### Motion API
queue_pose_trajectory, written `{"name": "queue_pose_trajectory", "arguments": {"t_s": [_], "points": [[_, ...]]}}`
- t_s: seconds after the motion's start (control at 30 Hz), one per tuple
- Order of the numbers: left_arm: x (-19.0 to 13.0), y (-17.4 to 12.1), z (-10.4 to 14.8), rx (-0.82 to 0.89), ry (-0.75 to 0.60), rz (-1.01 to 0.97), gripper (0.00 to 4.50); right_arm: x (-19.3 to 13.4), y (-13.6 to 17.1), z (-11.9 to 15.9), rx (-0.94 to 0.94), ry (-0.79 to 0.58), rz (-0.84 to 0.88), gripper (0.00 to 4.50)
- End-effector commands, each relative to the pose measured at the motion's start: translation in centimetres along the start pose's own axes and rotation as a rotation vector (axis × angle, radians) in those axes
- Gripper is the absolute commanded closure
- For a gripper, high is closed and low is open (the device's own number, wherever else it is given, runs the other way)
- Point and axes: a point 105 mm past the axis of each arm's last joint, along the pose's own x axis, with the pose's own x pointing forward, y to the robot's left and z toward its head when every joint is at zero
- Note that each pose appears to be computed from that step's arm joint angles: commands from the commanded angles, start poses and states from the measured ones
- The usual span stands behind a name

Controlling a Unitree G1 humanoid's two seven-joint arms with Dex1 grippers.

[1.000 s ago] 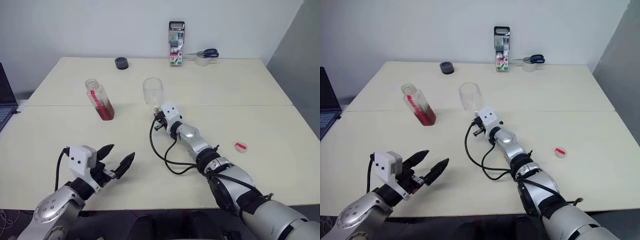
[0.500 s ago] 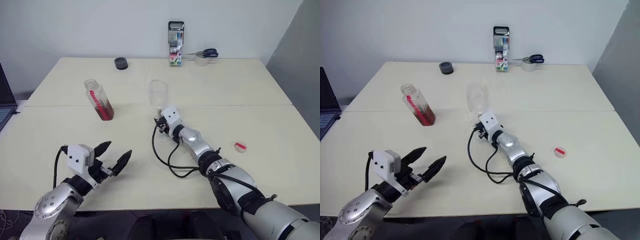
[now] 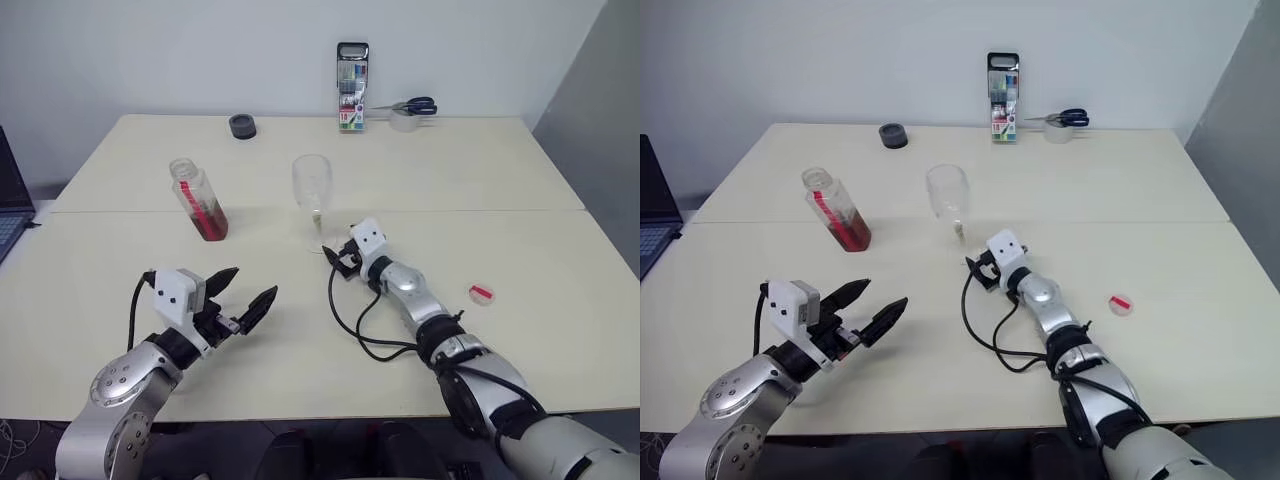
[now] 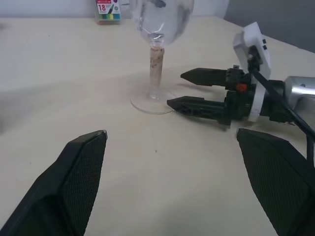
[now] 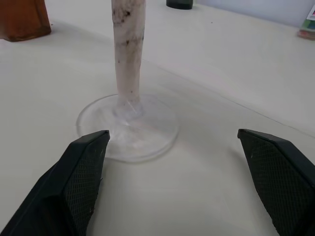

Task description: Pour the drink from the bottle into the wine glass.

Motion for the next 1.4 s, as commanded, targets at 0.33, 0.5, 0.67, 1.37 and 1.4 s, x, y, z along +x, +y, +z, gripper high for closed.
{"name": "queue_pose_trajectory", "arguments": {"t_s": [0.33,0.5,0.67,1.37,1.4], "points": [[0.5,6.1,0.0,0.004,-0.054,0.411,0.0,-12.5,1.1,7.6,-0.046,-0.079,0.188,0.03],[0.9,7.7,0.1,-0.025,-0.081,0.539,0.0,-15.9,2.1,10.9,-0.047,-0.063,0.312,0.03],[1.7,7.9,1.3,0.004,-0.1,0.554,0.0,-17.0,2.4,13.1,0.012,-0.076,0.355,0.03],[5.1,11.3,5.2,0.084,-0.108,0.462,0.0,-16.2,1.9,14.4,0.091,-0.114,0.239,0.03],[5.3,11.3,5.2,0.087,-0.106,0.457,0.0,-16.2,1.9,14.4,0.089,-0.113,0.235,0.03]]}}
